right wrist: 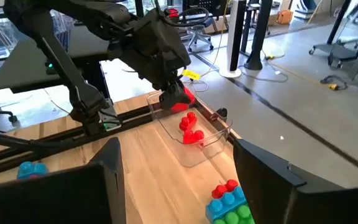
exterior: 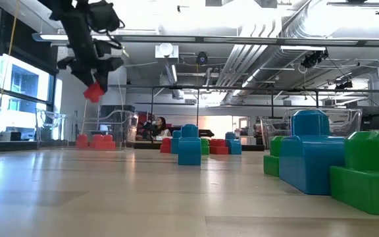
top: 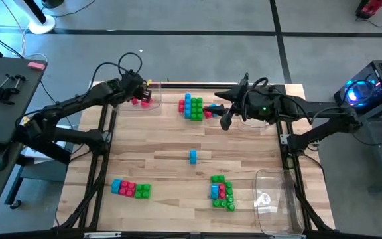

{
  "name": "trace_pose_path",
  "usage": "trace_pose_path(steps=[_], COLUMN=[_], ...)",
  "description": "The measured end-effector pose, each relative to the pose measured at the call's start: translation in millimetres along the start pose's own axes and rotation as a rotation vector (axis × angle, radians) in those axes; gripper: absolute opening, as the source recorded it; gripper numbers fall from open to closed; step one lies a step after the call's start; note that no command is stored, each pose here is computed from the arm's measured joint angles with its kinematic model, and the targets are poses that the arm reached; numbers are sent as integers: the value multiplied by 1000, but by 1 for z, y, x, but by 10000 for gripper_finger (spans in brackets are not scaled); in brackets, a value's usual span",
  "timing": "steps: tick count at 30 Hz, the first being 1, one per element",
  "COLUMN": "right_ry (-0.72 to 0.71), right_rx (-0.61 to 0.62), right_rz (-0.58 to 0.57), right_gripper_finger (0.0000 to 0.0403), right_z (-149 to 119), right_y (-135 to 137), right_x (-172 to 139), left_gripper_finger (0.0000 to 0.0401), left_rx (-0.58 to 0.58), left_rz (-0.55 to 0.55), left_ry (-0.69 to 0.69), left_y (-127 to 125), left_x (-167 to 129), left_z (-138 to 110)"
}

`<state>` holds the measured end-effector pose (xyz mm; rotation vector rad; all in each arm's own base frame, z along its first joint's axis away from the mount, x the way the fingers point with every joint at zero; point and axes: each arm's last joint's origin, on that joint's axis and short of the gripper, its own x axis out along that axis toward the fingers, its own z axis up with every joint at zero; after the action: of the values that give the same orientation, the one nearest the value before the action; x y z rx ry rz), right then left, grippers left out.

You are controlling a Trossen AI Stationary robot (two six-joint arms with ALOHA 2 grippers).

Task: Sort blocks
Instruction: Put the red game piece into the top left transparent bin

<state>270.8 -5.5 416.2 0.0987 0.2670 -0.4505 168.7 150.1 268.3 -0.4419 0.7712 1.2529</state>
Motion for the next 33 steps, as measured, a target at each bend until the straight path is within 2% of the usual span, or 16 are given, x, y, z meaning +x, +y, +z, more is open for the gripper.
trace_pose_path(steps=[3,6,8,11,14,16,20,23,30,33], right_ry=[13,14,16,17,24,34,71,91,109,109], right_rx=[0,-1,-3,-8,-14,-19,-38,-47,-57,-57], right_rz=[-2,-3,-3,-3,-4,-6,-13,-16,-19,-19], right_gripper_finger=[188,188,188,188,188,188,188,188,188,188], right_z=[-1,-2,-2,-2,-3,-5,-9,-12,-13,-13], right_y=[0,0,0,0,0,0,-1,-2,-2,-2], right_x=[0,0,0,0,0,1,1,1,1,1], left_gripper_finger=[251,283,290,293,291,289,289,289,282,249], left_rx=[11,29,7,-7,5,35,85,114,262,385], left_rz=[-55,-109,-178,-353,-548,-635,-794,-867,-892,-871], left_ry=[27,47,56,78,101,112,156,204,389,481], left_y=[0,-1,-1,-5,-16,-25,-46,-61,-90,-99], left_x=[1,-3,-10,-23,-45,-62,-99,-126,-168,-179], left_z=[0,1,5,6,-1,-10,-35,-60,-134,-170])
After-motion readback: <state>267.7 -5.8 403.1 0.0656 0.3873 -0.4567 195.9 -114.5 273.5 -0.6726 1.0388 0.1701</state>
